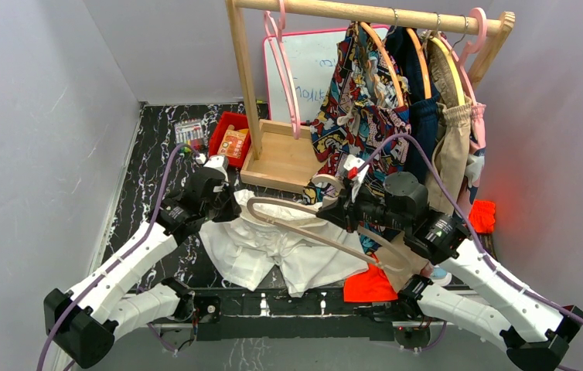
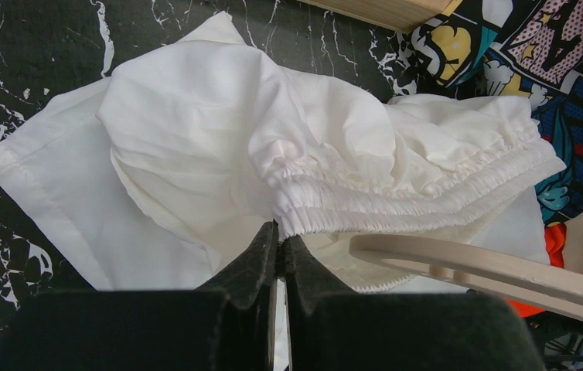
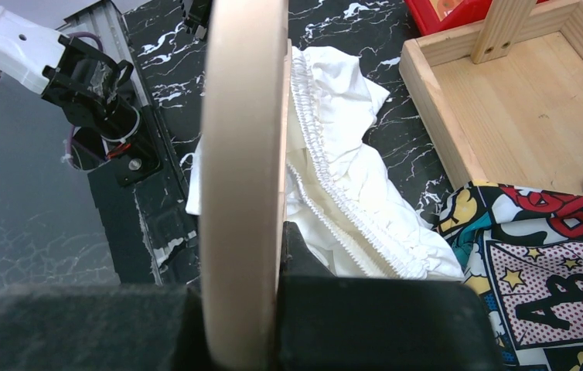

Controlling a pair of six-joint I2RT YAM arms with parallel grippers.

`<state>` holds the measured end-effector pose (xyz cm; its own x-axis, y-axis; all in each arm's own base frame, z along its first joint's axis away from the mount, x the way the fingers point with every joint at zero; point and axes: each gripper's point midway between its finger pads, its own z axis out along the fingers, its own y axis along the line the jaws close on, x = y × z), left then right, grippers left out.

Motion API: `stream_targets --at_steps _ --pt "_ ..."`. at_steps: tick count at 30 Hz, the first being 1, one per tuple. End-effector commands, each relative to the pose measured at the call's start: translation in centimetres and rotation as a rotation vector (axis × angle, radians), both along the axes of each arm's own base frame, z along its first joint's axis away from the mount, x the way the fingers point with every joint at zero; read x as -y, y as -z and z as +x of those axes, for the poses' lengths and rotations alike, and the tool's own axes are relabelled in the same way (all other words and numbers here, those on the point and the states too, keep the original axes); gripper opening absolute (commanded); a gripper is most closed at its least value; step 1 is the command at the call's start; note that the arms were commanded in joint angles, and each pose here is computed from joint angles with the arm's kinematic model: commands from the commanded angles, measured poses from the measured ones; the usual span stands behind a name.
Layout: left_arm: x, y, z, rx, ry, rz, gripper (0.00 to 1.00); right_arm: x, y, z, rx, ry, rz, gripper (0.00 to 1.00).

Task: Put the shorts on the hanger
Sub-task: Hang the shorts on the hanger.

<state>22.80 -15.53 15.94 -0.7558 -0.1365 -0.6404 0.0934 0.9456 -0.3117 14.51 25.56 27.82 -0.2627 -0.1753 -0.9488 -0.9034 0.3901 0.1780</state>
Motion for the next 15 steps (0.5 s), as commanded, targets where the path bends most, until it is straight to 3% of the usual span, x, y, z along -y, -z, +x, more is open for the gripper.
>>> stream_targets --at_steps 1,15 --pt "0.4 -1.6 0.2 0.008 -0.003 -0.032 0.0 -0.3 -1.2 0.8 0.082 0.002 0.026 0.0" --pt "1.2 -2.6 -0.2 0.0 0.012 -0.085 0.0 -2.6 0.9 1.0 0.1 0.011 -0.056 0.0"
